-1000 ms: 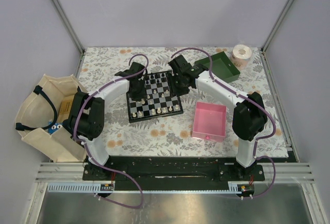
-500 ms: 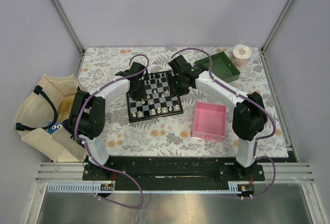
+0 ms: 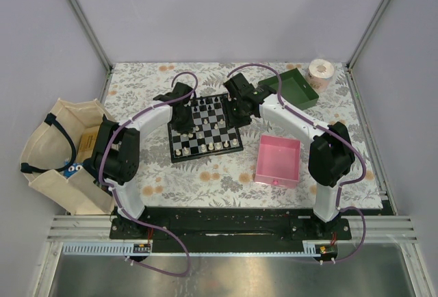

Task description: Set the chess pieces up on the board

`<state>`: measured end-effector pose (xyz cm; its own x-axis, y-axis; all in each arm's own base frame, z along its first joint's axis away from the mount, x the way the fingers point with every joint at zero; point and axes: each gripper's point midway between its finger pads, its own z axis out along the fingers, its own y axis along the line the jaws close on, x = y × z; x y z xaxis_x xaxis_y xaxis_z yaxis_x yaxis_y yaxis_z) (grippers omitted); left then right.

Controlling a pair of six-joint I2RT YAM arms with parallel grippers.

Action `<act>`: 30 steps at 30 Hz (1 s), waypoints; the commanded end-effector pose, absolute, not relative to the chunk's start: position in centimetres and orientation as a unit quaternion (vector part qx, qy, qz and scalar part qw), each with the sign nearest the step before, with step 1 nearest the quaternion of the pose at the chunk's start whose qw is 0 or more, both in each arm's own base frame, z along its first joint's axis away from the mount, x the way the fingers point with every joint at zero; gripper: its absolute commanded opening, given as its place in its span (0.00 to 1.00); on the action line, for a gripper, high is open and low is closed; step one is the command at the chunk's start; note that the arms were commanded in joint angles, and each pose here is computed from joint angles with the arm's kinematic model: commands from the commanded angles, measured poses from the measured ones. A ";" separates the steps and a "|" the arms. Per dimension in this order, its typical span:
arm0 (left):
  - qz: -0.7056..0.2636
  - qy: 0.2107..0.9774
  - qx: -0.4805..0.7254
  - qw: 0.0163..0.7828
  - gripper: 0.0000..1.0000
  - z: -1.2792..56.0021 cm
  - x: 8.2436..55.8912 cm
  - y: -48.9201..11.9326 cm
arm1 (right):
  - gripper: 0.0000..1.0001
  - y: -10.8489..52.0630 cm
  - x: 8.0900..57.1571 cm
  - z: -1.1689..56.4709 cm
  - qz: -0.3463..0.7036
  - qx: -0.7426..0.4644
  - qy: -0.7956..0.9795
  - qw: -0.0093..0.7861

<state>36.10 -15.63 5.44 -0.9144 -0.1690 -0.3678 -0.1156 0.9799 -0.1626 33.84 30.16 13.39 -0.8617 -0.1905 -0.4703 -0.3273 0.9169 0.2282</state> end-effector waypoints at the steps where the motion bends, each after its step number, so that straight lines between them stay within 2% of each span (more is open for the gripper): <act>1: -0.081 0.971 -0.066 0.216 0.14 6.5 37.4 -16.4 | 0.45 30.5 33.7 15.0 0.164 -0.144 0.945 0.244; 10: -0.087 0.969 -0.062 0.222 0.09 7.5 36.6 -16.3 | 0.45 30.6 33.8 15.0 0.163 -0.146 0.944 0.245; 30: -0.122 0.971 -0.048 0.198 0.09 8.8 31.2 -17.7 | 0.45 30.4 33.6 14.6 0.160 -0.145 0.946 0.240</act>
<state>32.46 -16.60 8.04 -0.9137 -0.1428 -0.3804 -0.0638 0.9750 -0.2128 33.75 30.08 13.19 -0.8635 -0.1925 -0.4661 -0.3267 0.9176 0.2263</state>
